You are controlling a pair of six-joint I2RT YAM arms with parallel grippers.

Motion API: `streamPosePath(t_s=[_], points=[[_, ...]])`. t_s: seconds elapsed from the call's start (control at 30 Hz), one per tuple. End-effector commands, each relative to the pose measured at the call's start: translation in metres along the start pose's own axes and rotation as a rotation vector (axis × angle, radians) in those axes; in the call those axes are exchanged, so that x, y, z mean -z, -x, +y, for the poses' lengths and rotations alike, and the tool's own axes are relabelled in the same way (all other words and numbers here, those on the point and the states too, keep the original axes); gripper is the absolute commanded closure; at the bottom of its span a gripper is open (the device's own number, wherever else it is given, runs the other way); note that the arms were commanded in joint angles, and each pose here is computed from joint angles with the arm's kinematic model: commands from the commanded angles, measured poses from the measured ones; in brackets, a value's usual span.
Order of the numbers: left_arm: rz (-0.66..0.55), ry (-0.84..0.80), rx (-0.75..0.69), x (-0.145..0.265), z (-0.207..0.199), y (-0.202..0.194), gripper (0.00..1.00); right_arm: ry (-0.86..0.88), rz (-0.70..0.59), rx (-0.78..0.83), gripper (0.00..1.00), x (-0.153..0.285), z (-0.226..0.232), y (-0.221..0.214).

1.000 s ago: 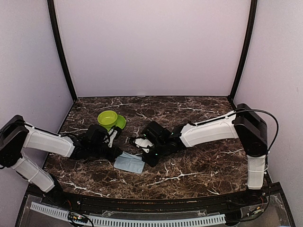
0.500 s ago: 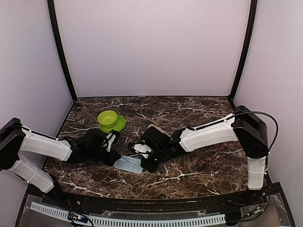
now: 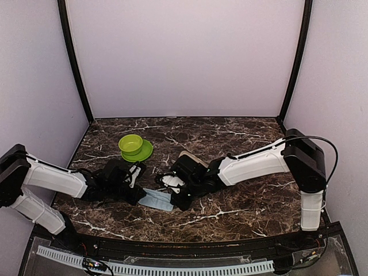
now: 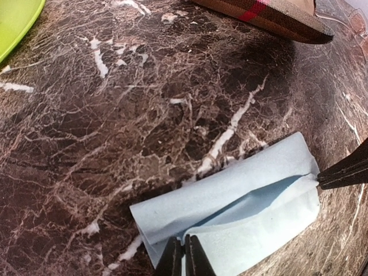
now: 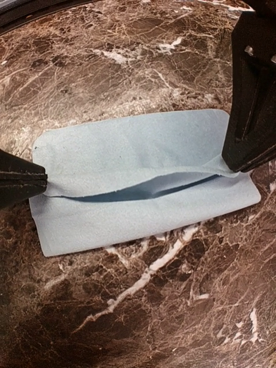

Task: Organize the sunglasses
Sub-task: Fold the glasses cleaning cloth at the center of the board.

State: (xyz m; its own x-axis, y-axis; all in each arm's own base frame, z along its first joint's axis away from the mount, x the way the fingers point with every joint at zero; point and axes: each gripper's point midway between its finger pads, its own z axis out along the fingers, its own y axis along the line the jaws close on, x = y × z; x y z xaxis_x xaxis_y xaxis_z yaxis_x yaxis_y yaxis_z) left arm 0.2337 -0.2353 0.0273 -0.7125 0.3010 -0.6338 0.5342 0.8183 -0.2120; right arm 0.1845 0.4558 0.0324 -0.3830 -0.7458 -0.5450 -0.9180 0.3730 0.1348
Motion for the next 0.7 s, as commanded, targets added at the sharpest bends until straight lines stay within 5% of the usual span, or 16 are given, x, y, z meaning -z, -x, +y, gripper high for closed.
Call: streamPosePath(t_s=[0.0,0.67], points=[[0.000,0.009,-0.013,0.0063,-0.0005,0.0004,0.97,0.021,-0.049,0.005,1.00,0.0127,0.0105,0.0123],[0.023,0.023,-0.093,0.0126,-0.0014,0.0034,0.98,0.032,-0.041,0.002,1.00,0.0102,0.0143,0.0099]])
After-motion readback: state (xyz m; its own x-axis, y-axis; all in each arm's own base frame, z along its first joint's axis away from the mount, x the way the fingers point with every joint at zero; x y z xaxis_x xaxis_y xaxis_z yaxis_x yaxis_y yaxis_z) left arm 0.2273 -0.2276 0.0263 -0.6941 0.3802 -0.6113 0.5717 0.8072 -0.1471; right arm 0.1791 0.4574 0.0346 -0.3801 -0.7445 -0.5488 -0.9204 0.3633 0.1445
